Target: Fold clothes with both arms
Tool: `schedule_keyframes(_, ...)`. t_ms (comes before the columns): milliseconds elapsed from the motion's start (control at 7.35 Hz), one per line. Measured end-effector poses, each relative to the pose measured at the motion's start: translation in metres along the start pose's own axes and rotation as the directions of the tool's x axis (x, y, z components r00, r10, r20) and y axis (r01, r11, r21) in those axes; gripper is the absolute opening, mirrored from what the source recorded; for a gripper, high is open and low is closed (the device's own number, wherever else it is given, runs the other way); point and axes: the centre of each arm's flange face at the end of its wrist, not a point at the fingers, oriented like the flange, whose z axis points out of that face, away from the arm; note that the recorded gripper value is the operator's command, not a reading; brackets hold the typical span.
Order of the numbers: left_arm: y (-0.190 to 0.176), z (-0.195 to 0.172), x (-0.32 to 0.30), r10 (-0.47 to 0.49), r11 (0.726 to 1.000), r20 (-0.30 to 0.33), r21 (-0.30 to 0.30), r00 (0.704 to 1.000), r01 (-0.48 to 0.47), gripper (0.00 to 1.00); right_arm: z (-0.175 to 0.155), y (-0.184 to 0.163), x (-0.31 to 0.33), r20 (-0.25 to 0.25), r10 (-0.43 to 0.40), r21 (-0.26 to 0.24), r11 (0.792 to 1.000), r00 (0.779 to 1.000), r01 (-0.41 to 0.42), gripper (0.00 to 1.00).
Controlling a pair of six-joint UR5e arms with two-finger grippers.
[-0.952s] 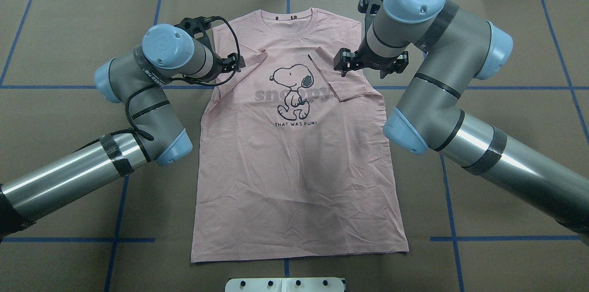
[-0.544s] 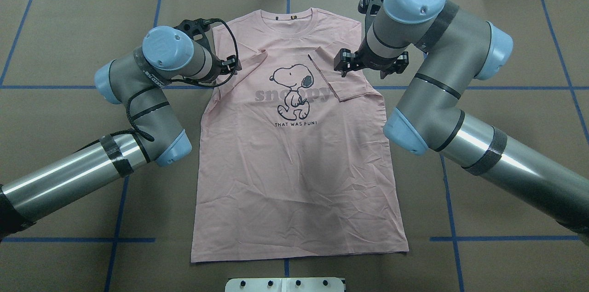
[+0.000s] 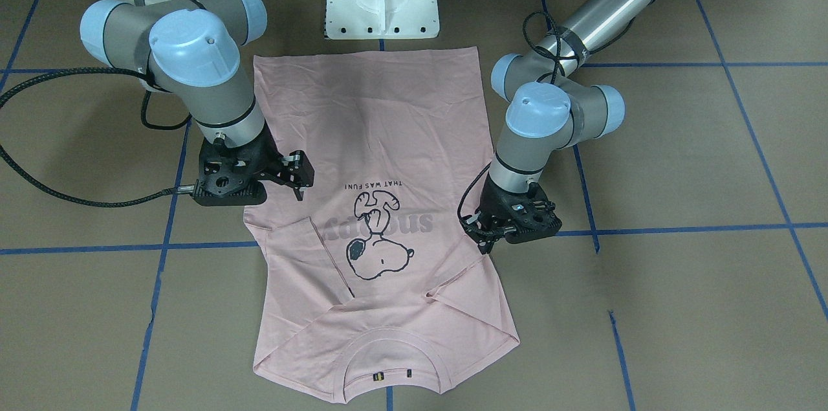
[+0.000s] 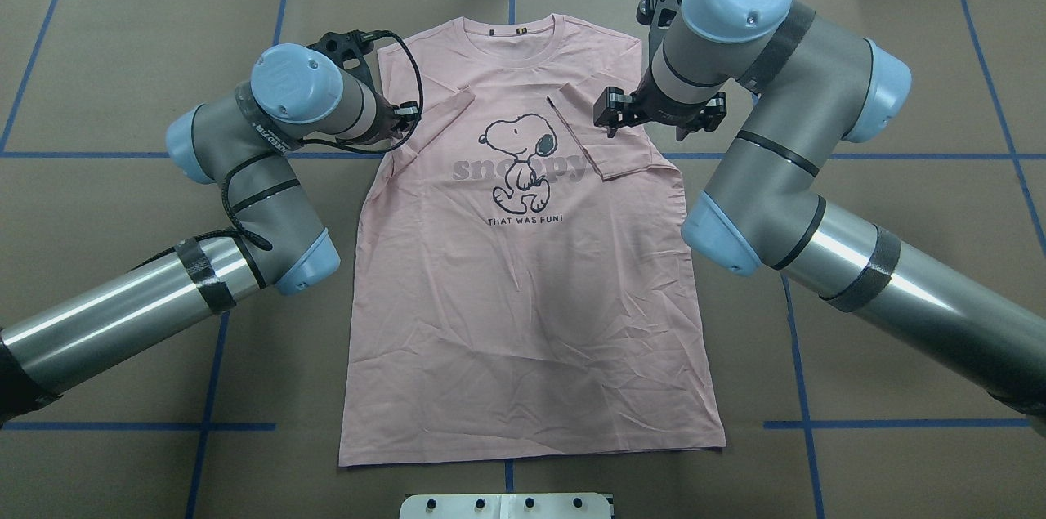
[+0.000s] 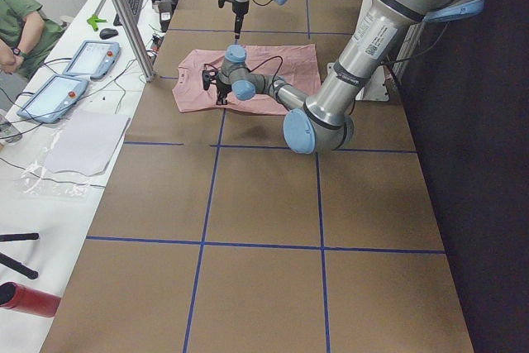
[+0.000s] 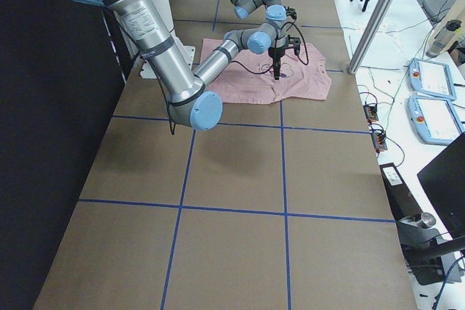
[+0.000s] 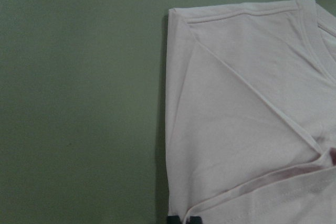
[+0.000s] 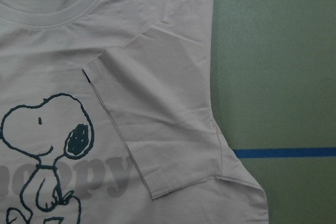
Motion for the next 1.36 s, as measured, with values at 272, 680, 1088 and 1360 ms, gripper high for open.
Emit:
schedule_keyframes(272,0.000,-0.001,0.001,0.002,1.000,-0.001,0.001,1.000,-0.002,0.32,0.000,0.000,0.000,0.000,0.000,-0.001,1.000,1.000,0.000,1.00)
schedule_keyframes(680,-0.002,-0.011,0.003,0.003,1.000,-0.018,0.005,1.000,-0.003,0.31,0.000,0.000,0.000,0.000,0.000,0.000,1.000,1.000,0.000,1.00)
schedule_keyframes(1088,-0.001,-0.014,-0.002,0.003,1.000,-0.022,0.005,1.000,-0.003,0.00,0.000,0.000,0.000,0.000,-0.001,0.001,1.000,1.000,0.001,1.00)
schedule_keyframes(1360,0.000,-0.015,0.000,0.003,1.000,-0.025,0.003,1.000,-0.003,0.00,0.000,0.000,0.000,-0.001,0.000,0.001,1.000,1.000,0.000,1.00)
